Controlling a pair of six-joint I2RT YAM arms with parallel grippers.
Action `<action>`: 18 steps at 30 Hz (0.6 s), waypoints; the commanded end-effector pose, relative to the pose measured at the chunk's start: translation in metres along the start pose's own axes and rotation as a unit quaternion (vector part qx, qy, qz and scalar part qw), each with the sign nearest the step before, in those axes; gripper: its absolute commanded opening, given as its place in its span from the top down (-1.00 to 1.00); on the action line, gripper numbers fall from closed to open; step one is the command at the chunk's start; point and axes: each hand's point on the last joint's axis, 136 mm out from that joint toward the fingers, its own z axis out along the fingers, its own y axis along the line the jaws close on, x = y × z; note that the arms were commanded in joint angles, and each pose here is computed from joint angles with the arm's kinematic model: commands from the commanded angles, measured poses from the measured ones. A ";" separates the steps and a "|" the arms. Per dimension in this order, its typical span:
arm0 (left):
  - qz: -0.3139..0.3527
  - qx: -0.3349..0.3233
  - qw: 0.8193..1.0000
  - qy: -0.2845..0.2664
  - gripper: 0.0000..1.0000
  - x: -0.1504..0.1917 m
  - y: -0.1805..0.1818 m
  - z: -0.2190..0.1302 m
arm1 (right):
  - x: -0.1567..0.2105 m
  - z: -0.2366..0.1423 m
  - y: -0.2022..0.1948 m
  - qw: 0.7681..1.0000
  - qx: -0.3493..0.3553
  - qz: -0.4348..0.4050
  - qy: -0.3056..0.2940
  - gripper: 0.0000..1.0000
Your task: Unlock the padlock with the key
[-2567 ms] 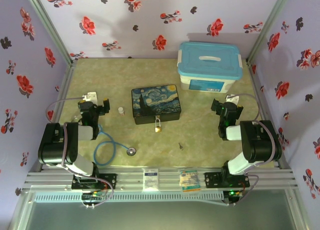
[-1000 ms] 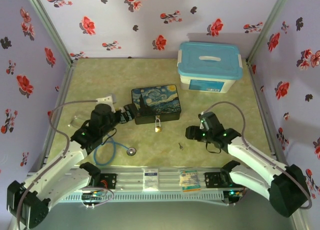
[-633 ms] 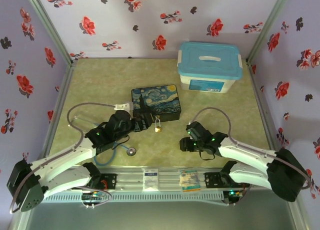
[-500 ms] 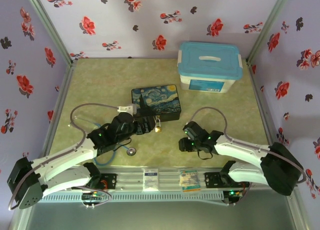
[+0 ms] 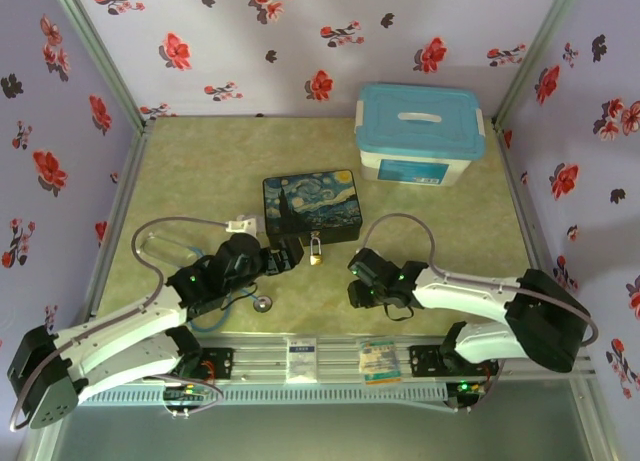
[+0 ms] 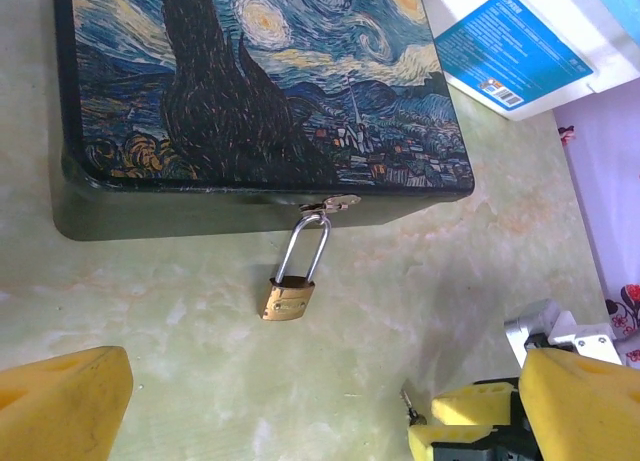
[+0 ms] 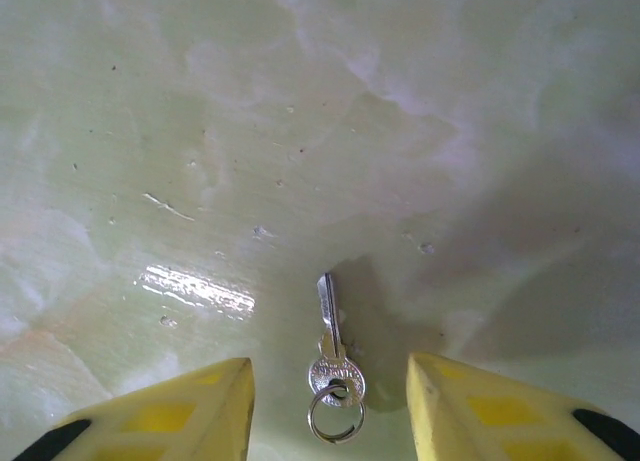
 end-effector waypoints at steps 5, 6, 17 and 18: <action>-0.006 -0.005 1.000 -0.008 -0.99 0.002 0.003 0.006 | -0.001 0.002 -0.005 0.999 0.042 -0.024 0.007 0.18; -0.006 -0.004 1.000 -0.008 -0.99 0.002 0.003 0.007 | 0.000 0.003 -0.006 0.999 0.045 -0.026 0.007 0.18; -0.020 0.001 1.000 -0.013 -0.99 0.003 0.005 0.008 | 0.013 0.003 -0.009 0.997 0.069 -0.040 0.019 0.24; -0.021 0.002 1.000 -0.014 -0.99 0.003 0.005 0.009 | 0.015 0.003 -0.009 0.996 0.071 -0.044 0.019 0.25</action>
